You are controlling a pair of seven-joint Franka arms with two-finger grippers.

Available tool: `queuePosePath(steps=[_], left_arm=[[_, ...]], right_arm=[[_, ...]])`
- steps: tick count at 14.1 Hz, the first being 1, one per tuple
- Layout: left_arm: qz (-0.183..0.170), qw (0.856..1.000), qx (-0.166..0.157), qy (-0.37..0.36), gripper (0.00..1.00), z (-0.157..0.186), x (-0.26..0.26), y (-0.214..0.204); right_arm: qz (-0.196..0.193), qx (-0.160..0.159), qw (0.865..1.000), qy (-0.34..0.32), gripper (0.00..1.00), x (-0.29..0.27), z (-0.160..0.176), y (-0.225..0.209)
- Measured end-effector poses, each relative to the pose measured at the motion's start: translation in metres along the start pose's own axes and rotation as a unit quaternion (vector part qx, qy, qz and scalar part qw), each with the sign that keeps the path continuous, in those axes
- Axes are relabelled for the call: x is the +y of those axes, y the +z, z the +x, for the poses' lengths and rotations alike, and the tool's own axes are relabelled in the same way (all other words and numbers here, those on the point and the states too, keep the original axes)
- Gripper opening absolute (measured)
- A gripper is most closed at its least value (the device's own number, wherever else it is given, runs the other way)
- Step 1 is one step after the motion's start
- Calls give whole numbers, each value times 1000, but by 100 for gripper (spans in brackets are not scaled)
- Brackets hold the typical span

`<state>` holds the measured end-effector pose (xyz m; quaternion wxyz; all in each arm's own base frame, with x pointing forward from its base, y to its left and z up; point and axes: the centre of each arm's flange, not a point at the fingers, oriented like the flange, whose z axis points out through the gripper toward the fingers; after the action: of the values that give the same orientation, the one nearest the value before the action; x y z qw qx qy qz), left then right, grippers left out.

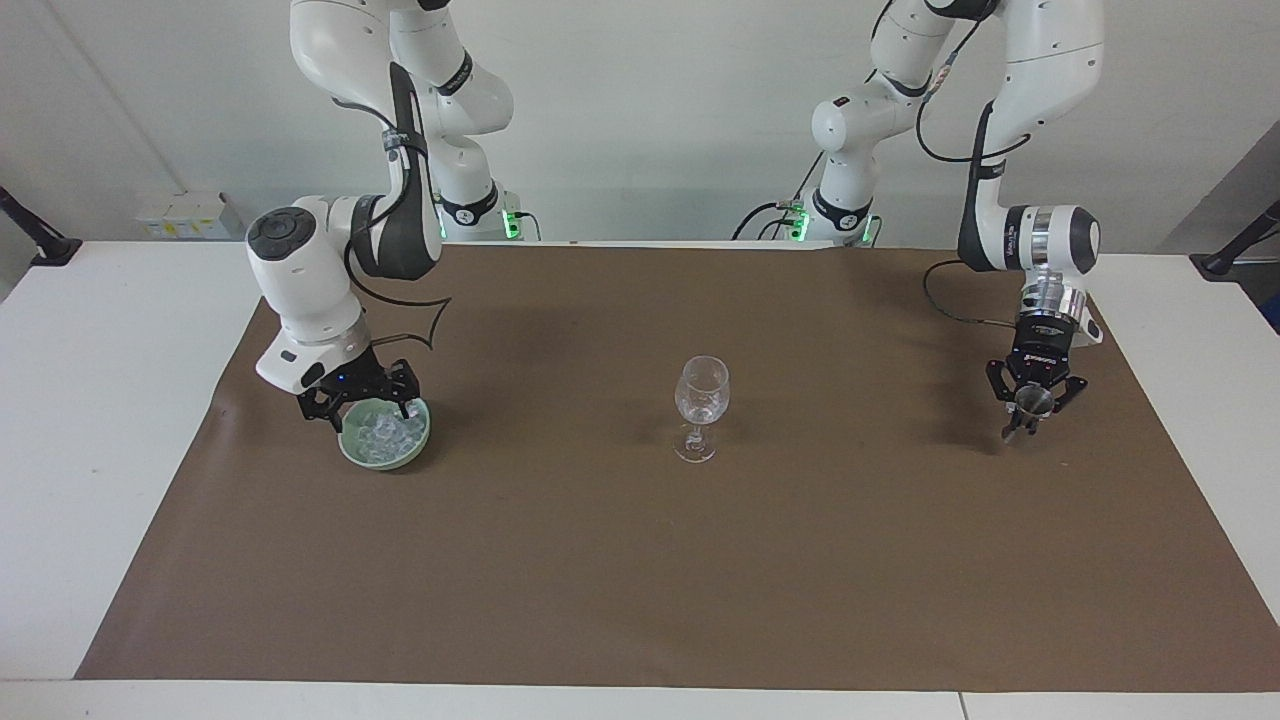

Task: Pour wine and add ice with both arms

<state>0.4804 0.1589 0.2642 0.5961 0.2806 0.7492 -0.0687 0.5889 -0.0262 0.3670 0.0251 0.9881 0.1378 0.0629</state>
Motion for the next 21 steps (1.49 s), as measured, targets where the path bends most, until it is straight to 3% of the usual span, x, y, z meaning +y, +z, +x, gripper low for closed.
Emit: queuePosePath(steps=[3, 4, 7, 13, 15, 21], left_arm=[[-5, 1000, 1, -15, 21, 11, 8, -1], [-6, 1000, 1, -18, 21, 13, 9, 0], [-5, 1000, 1, -28, 21, 16, 11, 4], [0, 999, -1, -44, 21, 13, 14, 17], [3, 999, -1, -45, 21, 12, 13, 24], [4, 999, 2, -52, 21, 16, 12, 39]], right_arm=[[-2, 7, 1000, -1, 96, -2, -4, 8], [-1, 5, 1000, -1, 82, -2, -6, 10], [1, -1, 1000, 8, 70, -3, -10, 15], [3, -10, 998, 54, 68, -1, -17, 24], [3, -10, 998, 67, 60, -1, -17, 25], [5, -6, 996, 85, 56, 0, -17, 26]])
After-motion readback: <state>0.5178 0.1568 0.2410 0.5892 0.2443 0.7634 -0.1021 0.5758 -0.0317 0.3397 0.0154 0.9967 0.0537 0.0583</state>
